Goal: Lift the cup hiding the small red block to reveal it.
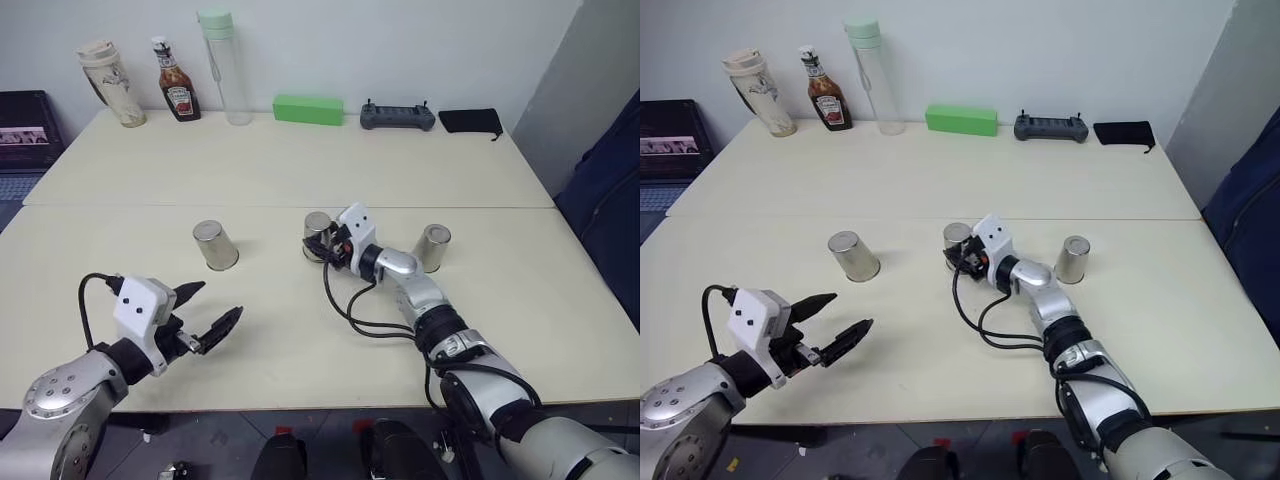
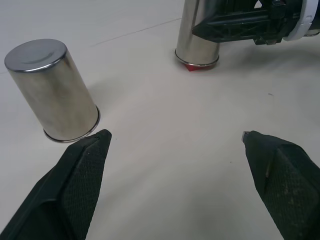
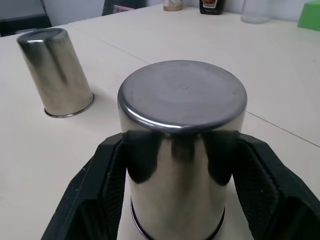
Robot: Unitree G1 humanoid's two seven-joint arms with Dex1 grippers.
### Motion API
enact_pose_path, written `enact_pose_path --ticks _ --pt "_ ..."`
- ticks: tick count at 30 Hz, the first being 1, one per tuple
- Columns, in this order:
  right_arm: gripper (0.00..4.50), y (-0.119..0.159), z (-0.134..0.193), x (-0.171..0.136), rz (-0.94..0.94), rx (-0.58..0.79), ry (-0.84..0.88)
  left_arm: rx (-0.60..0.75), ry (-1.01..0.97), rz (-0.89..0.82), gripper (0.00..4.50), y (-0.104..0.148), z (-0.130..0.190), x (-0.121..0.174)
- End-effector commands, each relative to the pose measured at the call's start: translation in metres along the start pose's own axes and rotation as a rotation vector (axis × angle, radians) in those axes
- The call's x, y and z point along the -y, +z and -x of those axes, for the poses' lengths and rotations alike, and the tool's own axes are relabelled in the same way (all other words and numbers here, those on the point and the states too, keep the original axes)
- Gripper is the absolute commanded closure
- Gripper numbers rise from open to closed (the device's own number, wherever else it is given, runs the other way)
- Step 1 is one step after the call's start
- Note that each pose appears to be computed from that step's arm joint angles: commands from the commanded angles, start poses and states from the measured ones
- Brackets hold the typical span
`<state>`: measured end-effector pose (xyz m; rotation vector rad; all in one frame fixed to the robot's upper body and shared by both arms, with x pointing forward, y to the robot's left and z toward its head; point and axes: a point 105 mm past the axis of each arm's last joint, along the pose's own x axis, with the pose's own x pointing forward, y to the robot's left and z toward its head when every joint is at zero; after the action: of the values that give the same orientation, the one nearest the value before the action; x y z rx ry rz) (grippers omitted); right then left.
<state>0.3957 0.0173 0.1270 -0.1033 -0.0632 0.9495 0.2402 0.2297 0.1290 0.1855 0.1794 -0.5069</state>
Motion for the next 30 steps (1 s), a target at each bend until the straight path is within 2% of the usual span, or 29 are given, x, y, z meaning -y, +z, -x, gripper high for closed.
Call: enact_pose_path --ticks 1,3,7,13,17,19,24,30 --pt "1.82 0.054 0.014 -0.008 0.057 0.145 0.056 0.031 0.004 -0.022 0.00 0.007 0.001 0.001" --pt "1.82 0.056 0.027 -0.004 0.048 0.128 0.015 0.026 0.002 -0.018 0.00 0.005 0.001 0.002" --pt "1.82 0.041 0.045 0.004 0.054 0.034 -0.058 0.020 -0.008 -0.011 0.00 0.001 0.000 0.005" --pt "1.82 -0.001 0.043 0.014 -0.005 -0.075 -0.137 0.017 -0.028 -0.023 0.00 0.003 -0.003 0.005" --pt "1.82 -0.018 0.043 0.021 -0.022 -0.111 -0.179 0.012 -0.025 -0.035 0.00 0.004 0.000 0.003" --pt "1.11 -0.022 0.044 0.023 -0.021 -0.119 -0.187 0.009 -0.024 -0.037 0.00 0.004 0.001 0.003" --pt "0.02 -0.021 0.050 0.017 -0.008 -0.106 -0.180 0.005 -0.025 -0.035 0.00 0.003 0.003 0.004" --pt "0.02 -0.018 0.086 -0.001 0.039 -0.136 -0.159 0.002 -0.025 -0.025 0.00 0.001 0.003 0.007"
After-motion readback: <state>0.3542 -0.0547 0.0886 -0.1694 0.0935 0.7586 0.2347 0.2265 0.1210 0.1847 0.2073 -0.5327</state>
